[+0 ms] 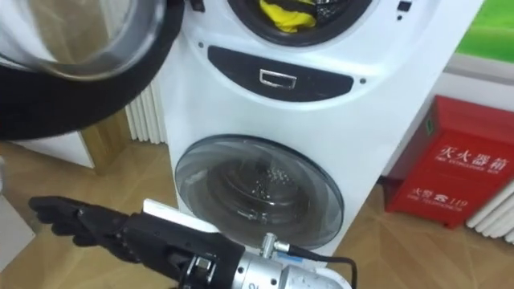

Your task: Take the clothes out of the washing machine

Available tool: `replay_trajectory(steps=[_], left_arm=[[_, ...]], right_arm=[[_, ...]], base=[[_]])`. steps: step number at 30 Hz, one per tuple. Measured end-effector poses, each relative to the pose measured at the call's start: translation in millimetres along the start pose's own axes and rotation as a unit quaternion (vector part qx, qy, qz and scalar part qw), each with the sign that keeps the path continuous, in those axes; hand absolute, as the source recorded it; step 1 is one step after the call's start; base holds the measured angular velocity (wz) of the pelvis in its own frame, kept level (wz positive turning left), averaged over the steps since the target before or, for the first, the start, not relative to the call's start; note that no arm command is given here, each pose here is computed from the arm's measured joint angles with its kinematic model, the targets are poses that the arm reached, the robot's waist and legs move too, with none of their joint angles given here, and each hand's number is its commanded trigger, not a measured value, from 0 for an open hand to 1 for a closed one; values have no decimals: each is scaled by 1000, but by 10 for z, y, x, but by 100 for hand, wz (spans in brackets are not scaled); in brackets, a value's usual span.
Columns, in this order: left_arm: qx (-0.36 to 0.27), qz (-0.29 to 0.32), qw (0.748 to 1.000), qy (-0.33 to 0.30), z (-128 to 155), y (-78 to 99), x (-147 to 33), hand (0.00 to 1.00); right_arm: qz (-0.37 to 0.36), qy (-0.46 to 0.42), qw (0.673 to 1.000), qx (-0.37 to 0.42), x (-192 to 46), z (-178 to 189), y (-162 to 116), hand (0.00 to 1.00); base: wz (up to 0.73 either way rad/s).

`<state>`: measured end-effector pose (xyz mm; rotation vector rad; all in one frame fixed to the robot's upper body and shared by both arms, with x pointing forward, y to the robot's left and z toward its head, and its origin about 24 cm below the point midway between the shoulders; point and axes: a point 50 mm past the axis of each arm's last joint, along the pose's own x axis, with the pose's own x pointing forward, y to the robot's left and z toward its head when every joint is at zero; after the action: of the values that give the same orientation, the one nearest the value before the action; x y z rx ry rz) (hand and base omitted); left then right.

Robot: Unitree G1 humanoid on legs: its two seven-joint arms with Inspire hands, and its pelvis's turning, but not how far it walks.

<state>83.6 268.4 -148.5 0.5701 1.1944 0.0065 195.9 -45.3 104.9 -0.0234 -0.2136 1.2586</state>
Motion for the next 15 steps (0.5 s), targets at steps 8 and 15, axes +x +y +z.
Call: replay_trajectory(steps=[8,15], left_arm=[[9,0,1000,-4,25,-21,3,0],[12,1,1000,4,-15,-85,-6,0]], right_arm=[[11,11,1000,-19,-6,-10,5,0],[-40,31,997,-59,-43,-10,-94,0]], base=[[-3],[-7]])
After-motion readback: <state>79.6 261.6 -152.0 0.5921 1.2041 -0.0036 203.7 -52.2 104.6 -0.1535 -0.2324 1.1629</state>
